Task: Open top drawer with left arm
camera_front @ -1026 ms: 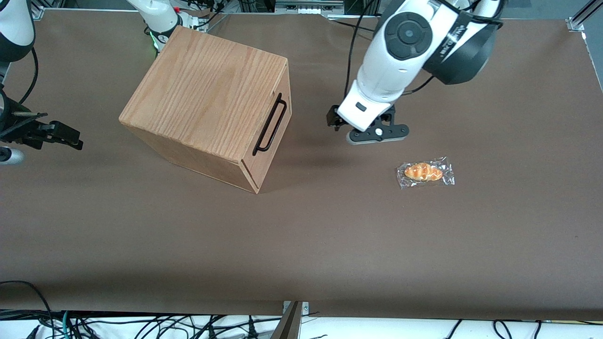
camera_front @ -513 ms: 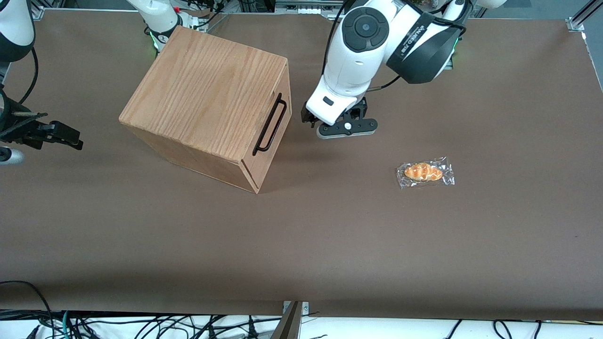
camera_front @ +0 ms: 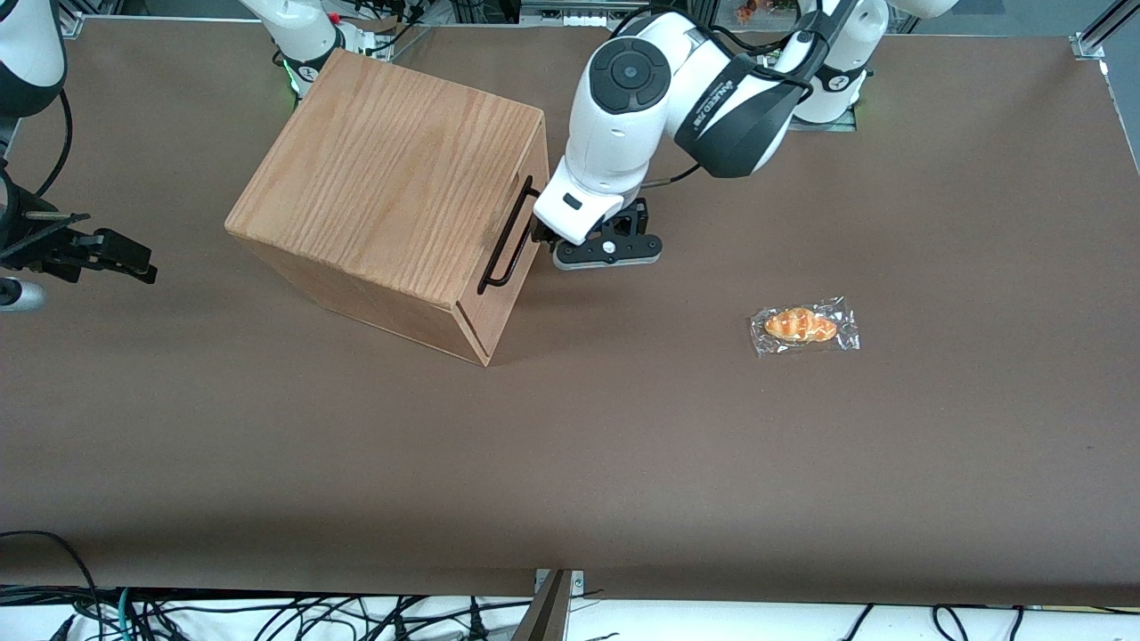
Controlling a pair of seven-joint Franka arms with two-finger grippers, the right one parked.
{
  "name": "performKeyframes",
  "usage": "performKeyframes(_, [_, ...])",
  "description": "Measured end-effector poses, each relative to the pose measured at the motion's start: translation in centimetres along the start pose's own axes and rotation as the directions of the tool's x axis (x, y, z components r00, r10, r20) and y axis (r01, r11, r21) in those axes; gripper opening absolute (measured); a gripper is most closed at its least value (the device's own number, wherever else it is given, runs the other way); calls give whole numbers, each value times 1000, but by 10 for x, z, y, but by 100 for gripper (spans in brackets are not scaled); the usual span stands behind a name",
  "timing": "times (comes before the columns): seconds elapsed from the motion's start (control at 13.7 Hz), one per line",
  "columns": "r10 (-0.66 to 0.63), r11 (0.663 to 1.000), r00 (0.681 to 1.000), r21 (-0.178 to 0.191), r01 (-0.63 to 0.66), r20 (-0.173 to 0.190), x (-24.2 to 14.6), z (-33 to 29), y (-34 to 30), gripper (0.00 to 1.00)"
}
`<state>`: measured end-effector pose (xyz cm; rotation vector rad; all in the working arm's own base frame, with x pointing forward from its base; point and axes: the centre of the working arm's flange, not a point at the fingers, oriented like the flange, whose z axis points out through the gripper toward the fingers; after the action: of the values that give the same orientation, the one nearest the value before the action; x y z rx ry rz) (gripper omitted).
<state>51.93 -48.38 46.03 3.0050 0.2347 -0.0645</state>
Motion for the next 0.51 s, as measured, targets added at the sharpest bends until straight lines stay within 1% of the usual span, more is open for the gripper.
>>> performKeyframes(0.15, [9,1000,1000,-3,-9,-3,-4,4,5,100])
performKeyframes(0.51, [31,1000,1000,4,-31,4,-13,25,18,100])
